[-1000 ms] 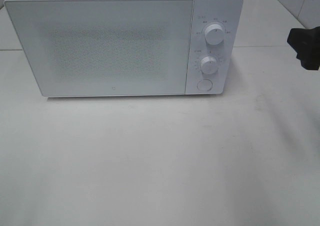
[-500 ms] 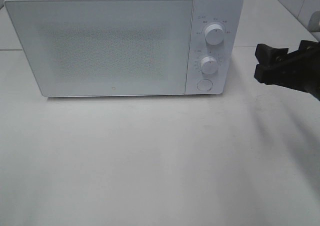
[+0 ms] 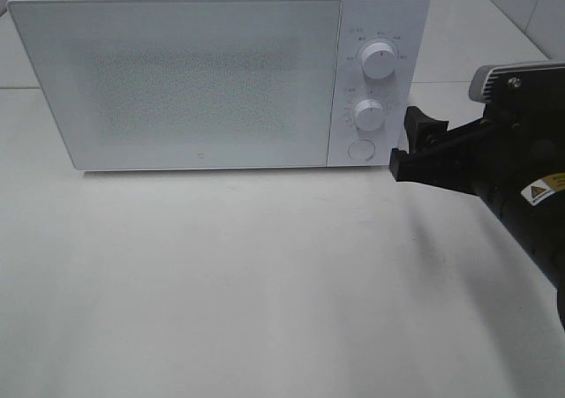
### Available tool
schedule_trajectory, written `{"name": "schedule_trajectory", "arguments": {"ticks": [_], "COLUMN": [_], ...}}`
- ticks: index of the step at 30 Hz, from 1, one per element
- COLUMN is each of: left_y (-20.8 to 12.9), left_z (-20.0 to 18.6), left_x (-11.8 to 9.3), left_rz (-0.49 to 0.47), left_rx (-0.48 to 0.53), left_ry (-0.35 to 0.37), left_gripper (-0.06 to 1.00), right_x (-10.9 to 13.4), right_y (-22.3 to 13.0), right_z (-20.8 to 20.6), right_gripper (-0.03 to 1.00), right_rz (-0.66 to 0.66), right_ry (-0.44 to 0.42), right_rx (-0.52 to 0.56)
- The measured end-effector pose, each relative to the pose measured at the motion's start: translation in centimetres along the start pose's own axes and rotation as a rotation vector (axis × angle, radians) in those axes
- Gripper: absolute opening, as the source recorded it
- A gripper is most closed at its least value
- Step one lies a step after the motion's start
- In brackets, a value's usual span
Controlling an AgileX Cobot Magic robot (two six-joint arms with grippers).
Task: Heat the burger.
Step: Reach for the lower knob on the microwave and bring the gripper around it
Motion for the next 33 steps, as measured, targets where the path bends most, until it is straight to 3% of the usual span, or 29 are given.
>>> {"name": "schedule_trajectory", "arguments": {"ticks": [16, 33], "left_y": [0.0, 0.0], "left_z": [0.0, 0.0], "left_x": [0.0, 0.0], "left_rz": [0.0, 0.0], "left_rx": [0.0, 0.0], "left_ry": [0.0, 0.0], "left_gripper": [0.99, 0.99], "right_x": [2.4, 5.7], "right_y": [-4.1, -4.3], "right_z": [0.2, 4.4], "right_gripper": [0.76, 0.76], "right_rz": [-0.044, -0.006], "right_ry": [0.011, -0.006], "right_rx": [0.136, 0.109]}}
Point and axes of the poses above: a point on each arm's last joint axis where the gripper is mounted, z pointing out along that axis toward the gripper, x along the wrist's bending axis when the last joint is at zero, y = z × x, the point moved 3 cm from there along z, pointing out along that axis toward the gripper, and after that the axes turned 1 degree about -z, right-handed, at the moved point
